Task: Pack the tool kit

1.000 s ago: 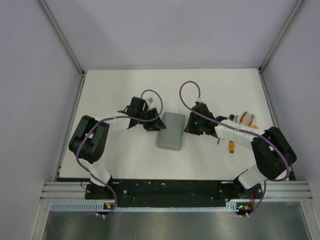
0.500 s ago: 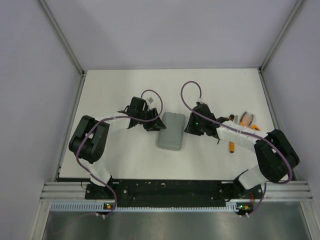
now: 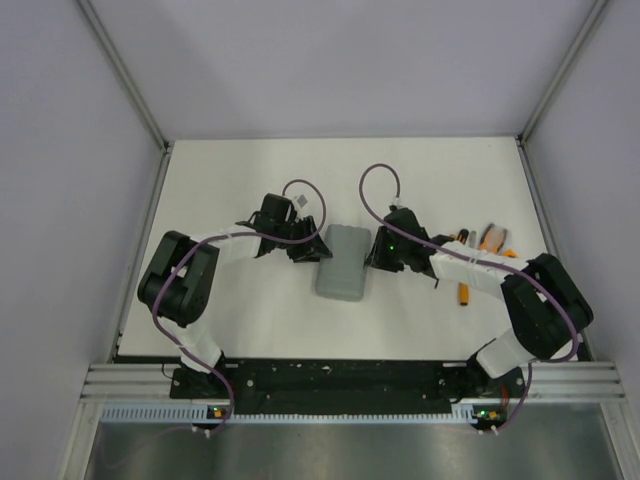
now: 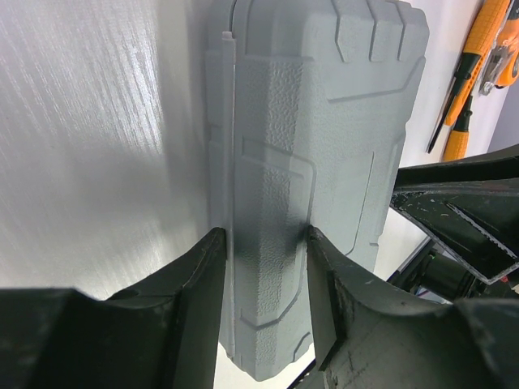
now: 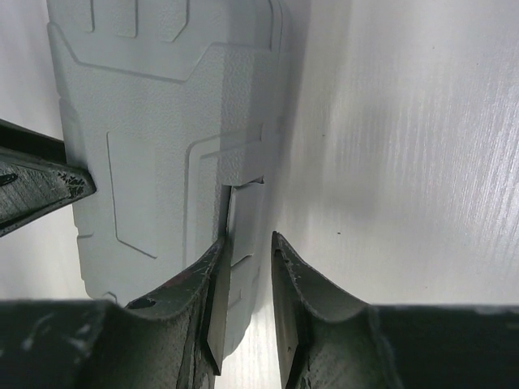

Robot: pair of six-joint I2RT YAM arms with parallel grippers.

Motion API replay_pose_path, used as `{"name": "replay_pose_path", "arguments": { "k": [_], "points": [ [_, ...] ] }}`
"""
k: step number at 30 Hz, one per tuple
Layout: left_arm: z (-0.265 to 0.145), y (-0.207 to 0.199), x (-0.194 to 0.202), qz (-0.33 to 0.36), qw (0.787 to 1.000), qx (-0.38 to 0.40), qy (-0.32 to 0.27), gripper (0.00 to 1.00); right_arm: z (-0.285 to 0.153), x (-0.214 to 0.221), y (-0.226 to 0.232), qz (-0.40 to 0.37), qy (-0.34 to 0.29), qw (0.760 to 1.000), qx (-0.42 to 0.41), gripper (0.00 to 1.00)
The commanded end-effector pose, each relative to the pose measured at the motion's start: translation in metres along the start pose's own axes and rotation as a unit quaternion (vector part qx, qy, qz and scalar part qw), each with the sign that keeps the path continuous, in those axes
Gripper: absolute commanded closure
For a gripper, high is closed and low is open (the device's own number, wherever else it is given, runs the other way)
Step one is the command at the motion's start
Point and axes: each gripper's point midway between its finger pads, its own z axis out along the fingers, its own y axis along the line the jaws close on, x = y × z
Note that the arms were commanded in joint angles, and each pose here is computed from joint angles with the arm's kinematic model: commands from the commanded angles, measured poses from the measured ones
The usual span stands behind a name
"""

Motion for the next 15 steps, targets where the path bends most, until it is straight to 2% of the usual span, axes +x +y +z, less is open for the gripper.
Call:
{"name": "replay_pose_path", "arguments": {
  "k": [1, 6, 12, 15],
  "points": [
    [0.004, 0.046, 0.032, -0.015, 0.995, -0.090, 0.040, 0.60, 0.008, -0.005, -0.013, 0.002, -0.007, 0.999, 0.037, 0.75],
    [0.006, 0.046, 0.037, -0.017, 0.995, -0.086, 0.046, 0.67, 0.009, -0.004, -0.021, -0.032, -0.006, 0.996, 0.078, 0.75],
    [0.013, 0.040, 0.047, -0.020, 0.996, -0.065, 0.059, 0.69, 0.016, -0.005, -0.019, -0.124, -0.003, 0.980, 0.158, 0.75],
    [0.016, 0.042, 0.051, -0.024, 0.995, -0.072, 0.064, 0.82, 0.018, 0.002, -0.021, -0.161, 0.003, 0.968, 0.194, 0.76]
  ]
}}
